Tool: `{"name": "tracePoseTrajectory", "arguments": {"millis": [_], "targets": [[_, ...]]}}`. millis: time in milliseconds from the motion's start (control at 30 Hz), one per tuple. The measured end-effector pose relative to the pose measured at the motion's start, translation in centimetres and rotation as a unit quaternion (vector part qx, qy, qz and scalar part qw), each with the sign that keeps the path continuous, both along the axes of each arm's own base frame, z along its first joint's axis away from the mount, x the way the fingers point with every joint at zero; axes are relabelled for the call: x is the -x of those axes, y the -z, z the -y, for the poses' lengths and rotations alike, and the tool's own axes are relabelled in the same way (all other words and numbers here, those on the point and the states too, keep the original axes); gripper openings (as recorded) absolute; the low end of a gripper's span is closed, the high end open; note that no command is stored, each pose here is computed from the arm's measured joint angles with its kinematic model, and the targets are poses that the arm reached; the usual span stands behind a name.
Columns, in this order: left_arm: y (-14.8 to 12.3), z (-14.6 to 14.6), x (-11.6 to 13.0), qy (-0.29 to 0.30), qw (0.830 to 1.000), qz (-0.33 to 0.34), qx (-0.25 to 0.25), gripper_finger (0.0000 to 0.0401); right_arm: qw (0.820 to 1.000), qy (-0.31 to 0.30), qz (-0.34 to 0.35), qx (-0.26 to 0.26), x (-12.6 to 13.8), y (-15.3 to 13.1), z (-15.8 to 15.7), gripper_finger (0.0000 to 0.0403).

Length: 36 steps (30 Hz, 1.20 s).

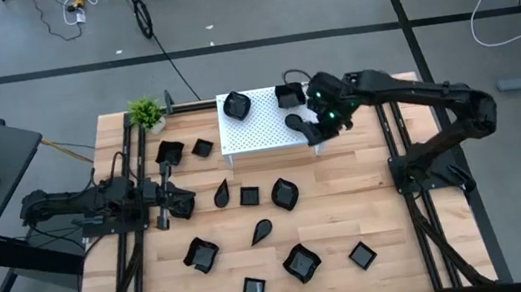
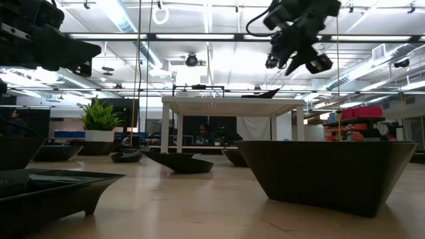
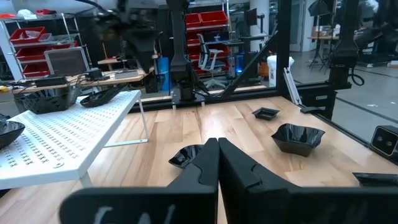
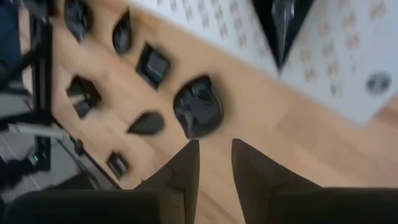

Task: Pick & Place Mini shaped plates
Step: Put the square plate on the shelf

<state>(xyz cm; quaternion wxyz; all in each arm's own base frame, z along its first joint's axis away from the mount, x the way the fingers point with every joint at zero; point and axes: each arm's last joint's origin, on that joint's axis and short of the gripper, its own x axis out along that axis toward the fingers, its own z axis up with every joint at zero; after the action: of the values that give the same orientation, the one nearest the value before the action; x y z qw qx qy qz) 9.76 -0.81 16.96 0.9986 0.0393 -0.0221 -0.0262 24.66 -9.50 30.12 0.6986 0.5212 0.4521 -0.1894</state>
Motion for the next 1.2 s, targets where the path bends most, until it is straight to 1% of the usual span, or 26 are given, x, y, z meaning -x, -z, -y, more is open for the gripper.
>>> {"name": "tracePoseTrajectory", "arguments": {"millis": [200,367,467,600,800,933,1000,1200], "targets": [[0.0,0.0,0.0,0.000,1.000,0.000,0.000,0.0003,0.999,-0.038,-0.010,-0.002,2.3,1.3,-3.0,0.0098],[0.0,0.0,0.0,0.000,1.000,0.000,0.000,0.0003,0.996,-0.086,-0.017,0.023,3.8,2.3,-5.3,0.0098],[0.0,0.0,0.0,0.000,1.000,0.000,0.000,0.0003,0.991,-0.128,-0.021,0.045,4.2,2.9,-6.5,0.0098],[0.0,0.0,0.0,0.000,1.000,0.000,0.000,0.0003,0.977,-0.197,-0.015,0.079,4.3,3.1,-8.1,0.0098],[0.0,0.0,0.0,0.000,1.000,0.000,0.000,0.0003,0.950,-0.292,0.005,0.112,3.9,3.3,-10.3,0.0098],[0.0,0.0,0.0,0.000,1.000,0.000,0.000,0.0003,0.938,-0.319,0.005,0.135,3.4,3.6,-11.7,0.0098],[0.0,0.0,0.0,0.000,1.000,0.000,0.000,0.0003,0.934,-0.328,0.006,0.139,3.1,3.8,-12.4,0.0098],[0.0,0.0,0.0,0.000,1.000,0.000,0.000,0.0003,0.926,-0.356,-0.001,0.125,2.2,4.9,-15.0,0.0098]]}}
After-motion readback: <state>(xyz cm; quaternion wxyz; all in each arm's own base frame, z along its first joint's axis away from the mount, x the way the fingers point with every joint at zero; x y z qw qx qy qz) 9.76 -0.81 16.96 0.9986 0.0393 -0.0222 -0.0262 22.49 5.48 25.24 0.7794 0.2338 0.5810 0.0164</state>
